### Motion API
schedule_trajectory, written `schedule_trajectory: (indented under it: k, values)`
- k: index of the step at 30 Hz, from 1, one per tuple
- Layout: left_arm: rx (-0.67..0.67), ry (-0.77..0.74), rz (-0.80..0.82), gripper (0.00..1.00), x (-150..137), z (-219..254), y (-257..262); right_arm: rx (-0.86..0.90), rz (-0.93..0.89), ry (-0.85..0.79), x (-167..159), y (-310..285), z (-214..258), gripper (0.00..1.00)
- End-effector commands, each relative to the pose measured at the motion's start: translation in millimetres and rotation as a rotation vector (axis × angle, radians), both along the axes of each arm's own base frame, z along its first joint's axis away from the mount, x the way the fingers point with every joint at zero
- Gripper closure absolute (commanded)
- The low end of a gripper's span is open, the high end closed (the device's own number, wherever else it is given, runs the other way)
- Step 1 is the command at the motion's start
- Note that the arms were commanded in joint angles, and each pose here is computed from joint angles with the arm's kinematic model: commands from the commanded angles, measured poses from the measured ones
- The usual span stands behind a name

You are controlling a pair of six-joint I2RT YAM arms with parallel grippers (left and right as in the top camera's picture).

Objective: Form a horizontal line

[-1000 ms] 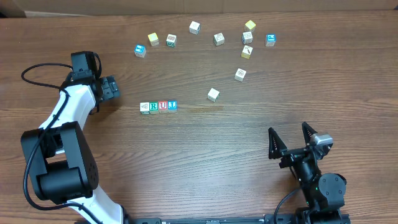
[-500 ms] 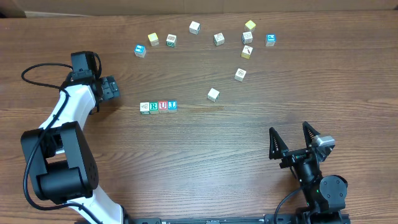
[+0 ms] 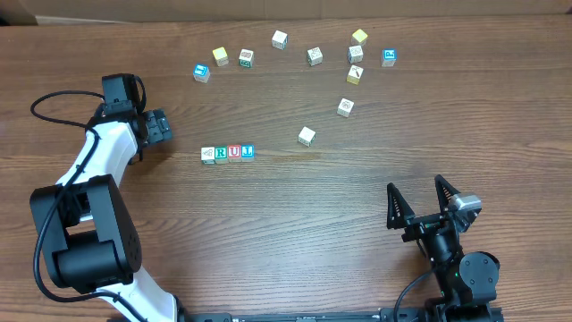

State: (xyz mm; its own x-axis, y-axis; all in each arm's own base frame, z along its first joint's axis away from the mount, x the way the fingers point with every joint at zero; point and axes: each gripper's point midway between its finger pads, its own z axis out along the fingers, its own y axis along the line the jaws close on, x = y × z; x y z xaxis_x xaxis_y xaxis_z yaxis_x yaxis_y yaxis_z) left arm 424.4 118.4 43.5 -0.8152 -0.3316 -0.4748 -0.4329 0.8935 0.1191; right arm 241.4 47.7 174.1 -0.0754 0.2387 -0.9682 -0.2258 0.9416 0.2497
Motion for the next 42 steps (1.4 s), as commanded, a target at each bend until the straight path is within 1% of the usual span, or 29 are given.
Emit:
schedule_trajectory:
  k: [1,42]
  values:
    - [0.009,0.012,0.006,0.00,-2.8,-3.5,0.5,0.003,0.009,-0.004,-0.5,1.8,-1.6,0.00]
    - [0.007,0.019,0.006,0.00,-3.4,-6.8,0.3,0.003,0.009,-0.004,-0.5,1.8,-1.6,0.00]
